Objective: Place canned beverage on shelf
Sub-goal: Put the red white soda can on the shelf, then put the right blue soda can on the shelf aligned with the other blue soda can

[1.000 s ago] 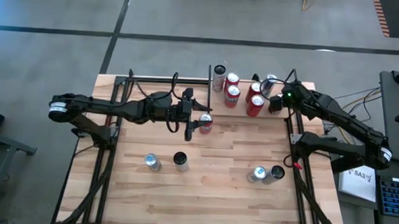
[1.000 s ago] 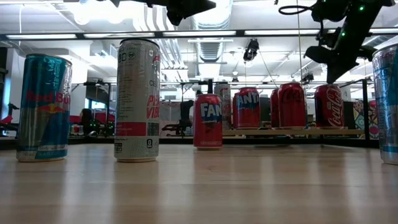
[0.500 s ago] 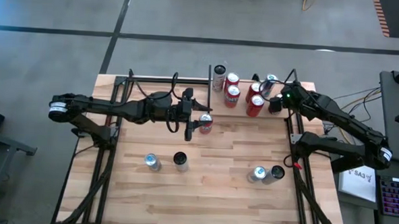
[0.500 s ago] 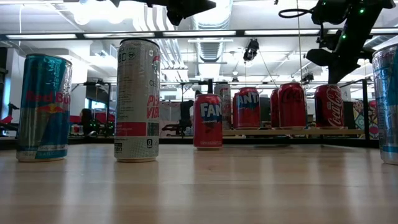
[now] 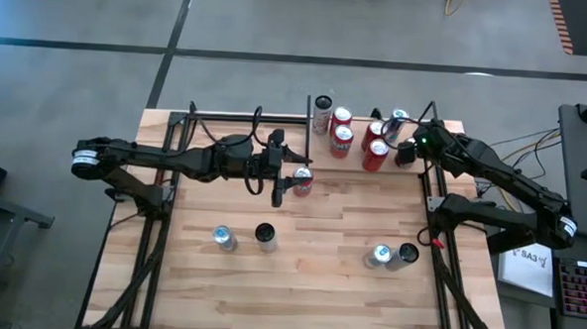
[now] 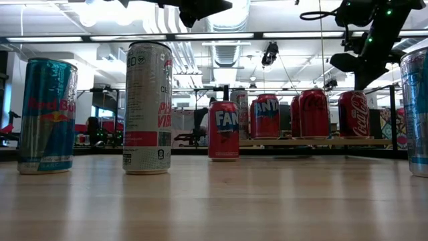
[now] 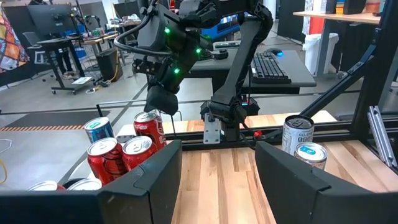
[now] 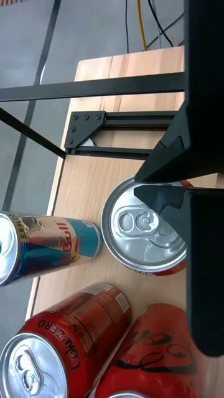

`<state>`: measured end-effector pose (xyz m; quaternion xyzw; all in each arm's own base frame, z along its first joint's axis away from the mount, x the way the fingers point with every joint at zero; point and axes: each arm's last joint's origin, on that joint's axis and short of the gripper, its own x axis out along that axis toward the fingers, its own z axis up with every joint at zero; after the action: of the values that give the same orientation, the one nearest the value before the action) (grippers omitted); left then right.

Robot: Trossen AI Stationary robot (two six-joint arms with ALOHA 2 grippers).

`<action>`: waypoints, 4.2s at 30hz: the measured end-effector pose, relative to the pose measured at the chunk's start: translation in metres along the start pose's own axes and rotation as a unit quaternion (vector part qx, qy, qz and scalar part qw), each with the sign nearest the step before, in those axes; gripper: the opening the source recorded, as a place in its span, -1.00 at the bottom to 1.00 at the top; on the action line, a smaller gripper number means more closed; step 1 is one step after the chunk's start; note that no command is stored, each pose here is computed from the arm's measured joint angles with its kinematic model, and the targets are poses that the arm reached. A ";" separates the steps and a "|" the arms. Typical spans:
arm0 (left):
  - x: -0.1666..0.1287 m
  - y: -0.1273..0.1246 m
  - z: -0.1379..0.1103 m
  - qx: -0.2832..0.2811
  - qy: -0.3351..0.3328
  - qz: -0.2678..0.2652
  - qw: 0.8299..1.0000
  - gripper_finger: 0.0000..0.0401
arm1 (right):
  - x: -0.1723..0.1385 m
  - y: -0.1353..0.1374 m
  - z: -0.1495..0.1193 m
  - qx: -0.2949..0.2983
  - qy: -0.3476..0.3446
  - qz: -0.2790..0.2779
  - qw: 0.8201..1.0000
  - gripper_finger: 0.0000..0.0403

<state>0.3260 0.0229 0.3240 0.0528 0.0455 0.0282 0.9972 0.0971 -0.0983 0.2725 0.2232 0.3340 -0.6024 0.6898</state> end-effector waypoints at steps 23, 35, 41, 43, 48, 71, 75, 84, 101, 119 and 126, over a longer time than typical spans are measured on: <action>0.000 0.000 0.000 -0.004 0.000 0.000 1.000 -0.05 | 0.002 0.000 -0.002 -0.007 0.013 -0.017 1.000 -0.96; 0.000 0.000 0.000 -0.003 0.000 0.000 1.000 -0.05 | -0.013 0.001 0.013 -0.010 0.001 0.036 0.999 -0.95; 0.000 0.000 0.000 -0.003 0.000 0.000 1.000 -0.05 | -0.011 0.008 0.011 -0.028 0.028 0.124 0.992 -0.95; 0.000 0.000 0.000 -0.003 0.000 0.000 1.000 -0.05 | -0.011 0.009 0.011 -0.028 0.024 0.127 0.991 -0.95; 0.000 0.000 0.000 -0.003 0.000 0.000 1.000 -0.05 | -0.010 0.010 0.011 -0.028 0.024 0.127 0.991 -0.95; 0.000 0.000 -0.001 -0.004 0.003 0.000 1.000 -0.05 | 0.013 0.023 0.014 -0.057 0.038 0.067 0.995 -0.96; 0.000 0.000 -0.001 -0.004 0.003 0.000 1.000 -0.05 | 0.009 0.021 0.015 -0.054 0.024 0.074 0.996 -0.96; 0.000 0.000 -0.002 -0.004 0.008 -0.001 1.000 -0.05 | -0.006 0.015 0.015 -0.037 -0.006 0.118 0.992 -0.96; 0.000 -0.001 -0.007 -0.004 0.034 -0.004 0.999 -0.05 | -0.031 0.041 0.019 -0.065 -0.042 0.349 0.934 -0.95; 0.000 -0.001 -0.008 0.005 0.040 -0.005 0.999 -0.05 | -0.034 0.079 -0.003 -0.108 0.104 0.469 0.871 -0.95; 0.000 -0.001 -0.008 0.012 0.040 -0.005 0.999 -0.05 | -0.050 0.087 -0.005 -0.126 0.134 0.457 0.870 -0.96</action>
<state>0.3250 0.0229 0.3163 0.0633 0.0860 0.0247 0.9940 0.1785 -0.0454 0.2970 0.3406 0.3572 -0.1370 0.8589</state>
